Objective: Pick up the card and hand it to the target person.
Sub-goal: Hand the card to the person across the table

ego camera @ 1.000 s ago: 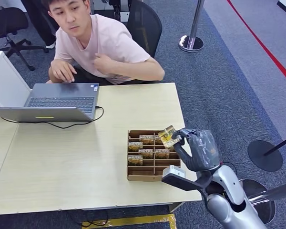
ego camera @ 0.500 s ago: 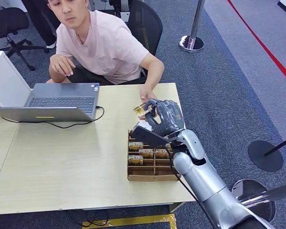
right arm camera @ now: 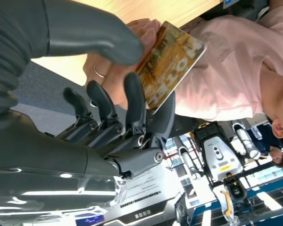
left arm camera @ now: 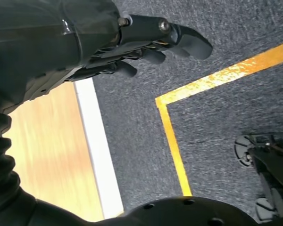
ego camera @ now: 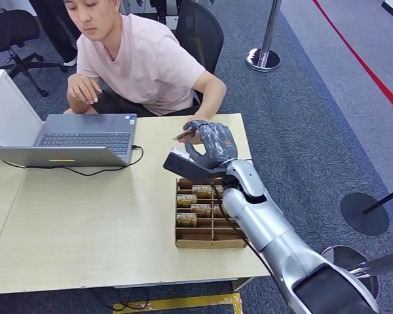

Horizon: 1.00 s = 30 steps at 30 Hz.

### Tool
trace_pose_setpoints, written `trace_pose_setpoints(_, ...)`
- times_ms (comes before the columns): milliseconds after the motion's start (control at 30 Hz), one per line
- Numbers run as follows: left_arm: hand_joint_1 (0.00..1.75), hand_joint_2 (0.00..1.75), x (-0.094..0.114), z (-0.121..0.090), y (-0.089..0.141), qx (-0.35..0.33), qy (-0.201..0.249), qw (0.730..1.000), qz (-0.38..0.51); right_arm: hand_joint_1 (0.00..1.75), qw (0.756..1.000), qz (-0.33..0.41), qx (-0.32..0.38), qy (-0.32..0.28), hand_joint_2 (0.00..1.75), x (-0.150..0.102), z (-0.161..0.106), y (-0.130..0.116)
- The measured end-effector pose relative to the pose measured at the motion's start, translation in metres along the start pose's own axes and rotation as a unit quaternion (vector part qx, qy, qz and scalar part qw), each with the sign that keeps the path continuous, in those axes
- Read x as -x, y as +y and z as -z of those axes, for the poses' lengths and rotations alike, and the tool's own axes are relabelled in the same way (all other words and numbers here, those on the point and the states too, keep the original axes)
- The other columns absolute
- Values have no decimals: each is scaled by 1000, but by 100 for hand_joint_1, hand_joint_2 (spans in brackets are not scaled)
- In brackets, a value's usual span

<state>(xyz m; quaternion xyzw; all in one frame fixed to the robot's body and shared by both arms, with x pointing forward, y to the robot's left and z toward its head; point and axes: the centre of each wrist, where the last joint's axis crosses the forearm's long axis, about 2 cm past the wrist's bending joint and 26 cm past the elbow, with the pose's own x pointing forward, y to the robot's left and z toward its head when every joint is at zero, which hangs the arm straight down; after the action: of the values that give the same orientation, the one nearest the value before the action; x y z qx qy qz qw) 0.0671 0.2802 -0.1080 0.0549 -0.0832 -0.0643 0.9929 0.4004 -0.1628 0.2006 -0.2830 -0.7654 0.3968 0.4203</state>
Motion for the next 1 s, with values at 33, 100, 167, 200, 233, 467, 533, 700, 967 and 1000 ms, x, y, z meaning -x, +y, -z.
trace_pose_setpoints(33, 0, 44, 0, 0, 0, -1, 0, 1000, 0, 0, 1000, -1, -3, 1, 175, 0, 2, 1)
trace_pose_setpoints(100, 0, 0, 0, 0, 0, -5, -1, 1000, -1, 0, 1000, -2, -7, 4, 175, 0, 4, 3)
trace_pose_setpoints(167, 0, 0, 0, 0, 0, -7, 0, 1000, -1, 0, 1000, -2, -10, 7, 175, 0, 5, 5)
trace_pose_setpoints(200, 0, 0, 0, 0, 0, -8, 0, 1000, -1, 0, 1000, -2, -10, 8, 175, 0, 6, 6)
trace_pose_setpoints(233, 0, 0, 0, 0, 0, -9, 0, 1000, -2, 0, 1000, -2, -10, 9, 175, 1, 7, 6)
trace_pose_setpoints(467, 0, 0, 0, 0, 1, -11, 1, 1000, -3, 0, 999, 33, -4, 22, 175, 8, 9, 3)
trace_pose_setpoints(533, 0, 0, 0, 0, 1, -12, 1, 1000, -5, 0, 998, 60, 3, 32, 175, 13, 11, -1)
trace_pose_setpoints(700, 0, 0, 3, 0, 2, -15, 2, 1000, -8, 0, 991, 109, 33, 65, 175, 38, 14, -25)
trace_pose_setpoints(967, 0, 0, 10, 1, 13, -34, 21, 999, -21, 0, 979, 119, 115, 116, 175, 97, 5, -83)
trace_pose_setpoints(1000, 0, 0, 11, 1, 14, -37, 23, 999, -23, 0, 978, 117, 125, 121, 175, 104, 2, -90)
